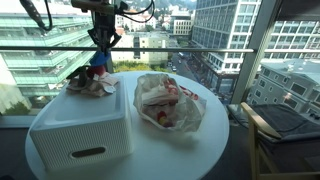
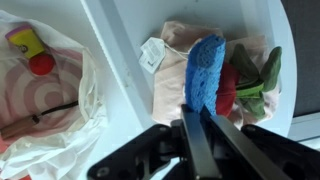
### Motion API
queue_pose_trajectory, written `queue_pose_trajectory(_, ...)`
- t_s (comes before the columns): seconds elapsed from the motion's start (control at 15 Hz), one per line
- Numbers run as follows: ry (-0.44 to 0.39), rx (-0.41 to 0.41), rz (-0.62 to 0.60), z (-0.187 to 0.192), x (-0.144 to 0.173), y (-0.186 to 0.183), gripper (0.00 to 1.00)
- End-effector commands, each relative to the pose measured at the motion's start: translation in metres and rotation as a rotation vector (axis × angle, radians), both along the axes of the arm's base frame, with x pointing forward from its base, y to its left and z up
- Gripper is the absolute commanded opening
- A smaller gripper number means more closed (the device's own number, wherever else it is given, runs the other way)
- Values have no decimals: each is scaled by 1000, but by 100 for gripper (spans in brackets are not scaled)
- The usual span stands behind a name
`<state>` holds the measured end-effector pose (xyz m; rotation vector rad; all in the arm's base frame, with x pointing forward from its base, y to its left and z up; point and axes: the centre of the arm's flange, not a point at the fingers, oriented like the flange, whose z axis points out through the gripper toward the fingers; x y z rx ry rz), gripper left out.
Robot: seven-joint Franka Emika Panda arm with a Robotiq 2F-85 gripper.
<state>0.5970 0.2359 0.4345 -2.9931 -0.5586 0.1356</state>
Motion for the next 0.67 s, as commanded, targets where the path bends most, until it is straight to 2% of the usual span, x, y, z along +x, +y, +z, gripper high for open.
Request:
queue_pose_trajectory(0.0, 88, 20, 154, 3, -31, 2, 3)
queue_pose_trajectory(0.27, 201, 43, 240, -9, -56, -6, 3)
queue_pose_trajectory(0.6, 276, 29, 245, -76, -70, -37, 3)
